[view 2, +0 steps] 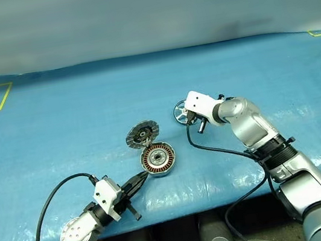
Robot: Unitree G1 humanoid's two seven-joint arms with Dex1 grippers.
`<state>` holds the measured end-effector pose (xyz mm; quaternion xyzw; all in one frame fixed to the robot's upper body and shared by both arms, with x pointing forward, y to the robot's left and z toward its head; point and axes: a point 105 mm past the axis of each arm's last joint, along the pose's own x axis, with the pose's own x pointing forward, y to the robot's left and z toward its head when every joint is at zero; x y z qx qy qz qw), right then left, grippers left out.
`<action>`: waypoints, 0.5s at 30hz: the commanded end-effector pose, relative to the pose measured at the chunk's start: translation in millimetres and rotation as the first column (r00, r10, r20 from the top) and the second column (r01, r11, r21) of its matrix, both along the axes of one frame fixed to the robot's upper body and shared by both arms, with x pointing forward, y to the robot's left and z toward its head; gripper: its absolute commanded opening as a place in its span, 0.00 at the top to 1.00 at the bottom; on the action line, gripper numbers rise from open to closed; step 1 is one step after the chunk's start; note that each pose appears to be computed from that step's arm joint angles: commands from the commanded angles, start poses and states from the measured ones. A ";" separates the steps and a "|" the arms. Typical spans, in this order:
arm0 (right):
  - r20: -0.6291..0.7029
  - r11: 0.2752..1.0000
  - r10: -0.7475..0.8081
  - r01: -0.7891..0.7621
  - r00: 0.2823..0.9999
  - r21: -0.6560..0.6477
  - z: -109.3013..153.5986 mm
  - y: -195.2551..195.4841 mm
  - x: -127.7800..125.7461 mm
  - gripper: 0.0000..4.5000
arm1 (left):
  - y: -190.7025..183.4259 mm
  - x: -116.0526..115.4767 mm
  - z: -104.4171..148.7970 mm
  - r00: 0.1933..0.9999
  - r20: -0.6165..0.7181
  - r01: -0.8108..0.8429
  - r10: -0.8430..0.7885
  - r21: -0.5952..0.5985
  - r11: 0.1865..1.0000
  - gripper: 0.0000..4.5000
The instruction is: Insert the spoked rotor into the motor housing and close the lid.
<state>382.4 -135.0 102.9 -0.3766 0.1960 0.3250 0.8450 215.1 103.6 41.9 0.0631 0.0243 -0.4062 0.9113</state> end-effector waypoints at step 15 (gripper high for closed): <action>0.084 1.000 0.008 -0.009 0.996 0.011 32.6 4.4 12.2 0.58 | -5.2 1.8 8.6 1.000 0.020 0.001 -0.001 -0.008 1.000 1.00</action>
